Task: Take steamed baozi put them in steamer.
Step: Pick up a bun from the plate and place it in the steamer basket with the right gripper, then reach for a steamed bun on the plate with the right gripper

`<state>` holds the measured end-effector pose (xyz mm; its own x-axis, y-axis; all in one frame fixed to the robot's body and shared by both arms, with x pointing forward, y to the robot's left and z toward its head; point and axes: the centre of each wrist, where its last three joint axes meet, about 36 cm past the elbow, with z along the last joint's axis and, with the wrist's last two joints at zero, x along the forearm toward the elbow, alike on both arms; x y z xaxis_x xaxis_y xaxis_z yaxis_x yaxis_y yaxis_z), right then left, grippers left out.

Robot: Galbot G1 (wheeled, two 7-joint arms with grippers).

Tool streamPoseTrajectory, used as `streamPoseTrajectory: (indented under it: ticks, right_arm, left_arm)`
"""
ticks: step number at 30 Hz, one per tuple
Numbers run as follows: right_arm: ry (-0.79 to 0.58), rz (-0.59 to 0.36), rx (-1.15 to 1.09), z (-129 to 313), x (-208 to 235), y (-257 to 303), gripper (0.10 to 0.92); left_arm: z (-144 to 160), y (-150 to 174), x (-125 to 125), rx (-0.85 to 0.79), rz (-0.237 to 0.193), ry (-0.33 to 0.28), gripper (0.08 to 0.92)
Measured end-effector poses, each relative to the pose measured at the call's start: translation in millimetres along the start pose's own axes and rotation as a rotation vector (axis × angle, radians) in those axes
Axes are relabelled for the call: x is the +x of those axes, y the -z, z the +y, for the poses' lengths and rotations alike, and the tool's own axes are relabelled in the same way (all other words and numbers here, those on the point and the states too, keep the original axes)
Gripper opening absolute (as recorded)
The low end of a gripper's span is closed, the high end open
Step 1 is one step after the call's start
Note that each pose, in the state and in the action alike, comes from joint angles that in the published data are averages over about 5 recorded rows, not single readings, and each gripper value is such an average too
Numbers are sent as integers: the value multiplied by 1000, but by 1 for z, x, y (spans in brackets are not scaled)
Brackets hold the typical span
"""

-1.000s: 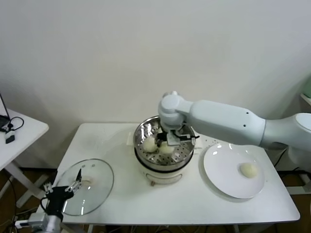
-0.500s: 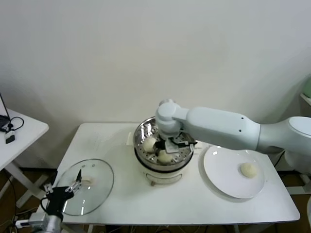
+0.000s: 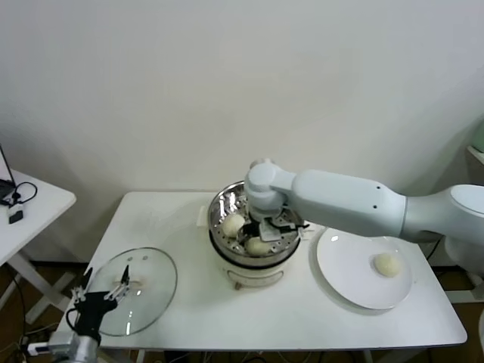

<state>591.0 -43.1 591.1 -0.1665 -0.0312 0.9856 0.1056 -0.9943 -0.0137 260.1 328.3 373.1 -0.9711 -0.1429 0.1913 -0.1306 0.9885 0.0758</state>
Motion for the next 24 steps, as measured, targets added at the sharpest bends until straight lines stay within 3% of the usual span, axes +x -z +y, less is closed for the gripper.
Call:
streamPoseTrajectory:
  ticks: [15,24]
  right_arm:
    - [-27,2,-33,13,30,-9,823]
    - [-78,-11,-347,69,81,-39,823]
  left_arm:
    - [0,-1,-1,-1,1,0,823]
    - [0,3,-1,-1,-6,-11,823]
